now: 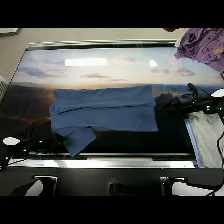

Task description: Fold the clothes and pants, and hang the long-sleeved shirts on hangers.

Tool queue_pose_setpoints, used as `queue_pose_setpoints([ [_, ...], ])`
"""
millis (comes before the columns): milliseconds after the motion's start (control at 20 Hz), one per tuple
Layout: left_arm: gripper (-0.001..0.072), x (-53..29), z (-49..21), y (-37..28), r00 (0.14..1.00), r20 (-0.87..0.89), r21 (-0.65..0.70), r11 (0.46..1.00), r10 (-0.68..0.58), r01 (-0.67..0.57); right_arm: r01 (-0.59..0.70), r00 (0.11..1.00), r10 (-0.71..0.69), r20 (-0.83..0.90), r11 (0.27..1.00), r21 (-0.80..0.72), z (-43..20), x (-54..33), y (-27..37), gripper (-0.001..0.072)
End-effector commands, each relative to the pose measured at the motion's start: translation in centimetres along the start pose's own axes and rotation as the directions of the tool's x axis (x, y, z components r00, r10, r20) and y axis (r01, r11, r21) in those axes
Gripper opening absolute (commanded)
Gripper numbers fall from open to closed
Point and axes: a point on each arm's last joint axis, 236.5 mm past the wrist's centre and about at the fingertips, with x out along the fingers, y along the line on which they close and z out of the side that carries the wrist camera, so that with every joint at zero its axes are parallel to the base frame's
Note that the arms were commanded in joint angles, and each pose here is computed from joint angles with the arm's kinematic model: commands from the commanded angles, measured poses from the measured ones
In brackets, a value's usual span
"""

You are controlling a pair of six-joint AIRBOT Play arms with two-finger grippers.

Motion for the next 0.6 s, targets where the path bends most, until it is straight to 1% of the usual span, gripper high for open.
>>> queue_pose_setpoints([
  [0,0.0547,0.9,0.0,0.8,1.0,-0.012,-0.005,1.0,0.027,-0.027,0.0,1.0,0.0,0.0,1.0,-0.001,0.0,0.0,0.0,0.0413],
  [150,0.0545,1.5,0.7,0.1,1.0,0.013,-0.021,1.0,0.005,-0.005,0.0,1.0,0.0,0.002,1.0,-0.002,0.0,0.0,0.0,0.0413],
  [200,0.0516,1.8,0.6,0.0,1.0,0.008,-0.02,1.0,0.003,-0.003,0.0,1.0,0.0,0.003,1.0,-0.004,0.1,0.0,0.0,0.0412],
  [250,0.0432,2.2,0.3,0.0,1.0,-0.008,-0.019,1.0,0.005,-0.005,-0.002,1.0,0.002,0.005,1.0,-0.004,0.1,0.0,0.1,0.0412],
  [300,0.0264,2.5,-0.1,0.1,1.0,-0.026,-0.019,1.0,0.009,-0.009,-0.006,1.0,0.006,0.005,1.0,-0.003,0.1,0.0,0.2,0.0412],
  [350,0.0114,2.6,-0.2,0.2,0.999,-0.036,-0.019,1.0,0.011,-0.011,-0.012,1.0,0.012,0.0,1.0,-0.002,0.0,0.0,0.3,0.0412],
  [400,0.0018,2.6,-0.3,0.2,0.999,-0.037,-0.022,1.0,0.011,-0.012,-0.018,1.0,0.018,-0.018,1.0,0.003,-0.4,0.0,0.5,0.0413],
  [450,0.0017,2.6,-0.2,0.2,0.999,-0.035,-0.024,1.0,0.01,-0.011,-0.019,0.999,0.019,-0.045,1.0,-0.003,-1.1,-0.1,0.4,0.0413],
  [550,0.0017,2.5,-0.3,0.3,0.999,-0.039,-0.029,1.0,0.007,-0.008,0.014,1.0,-0.014,-0.021,1.0,0.014,-0.6,-0.8,-1.2,0.0413],
])
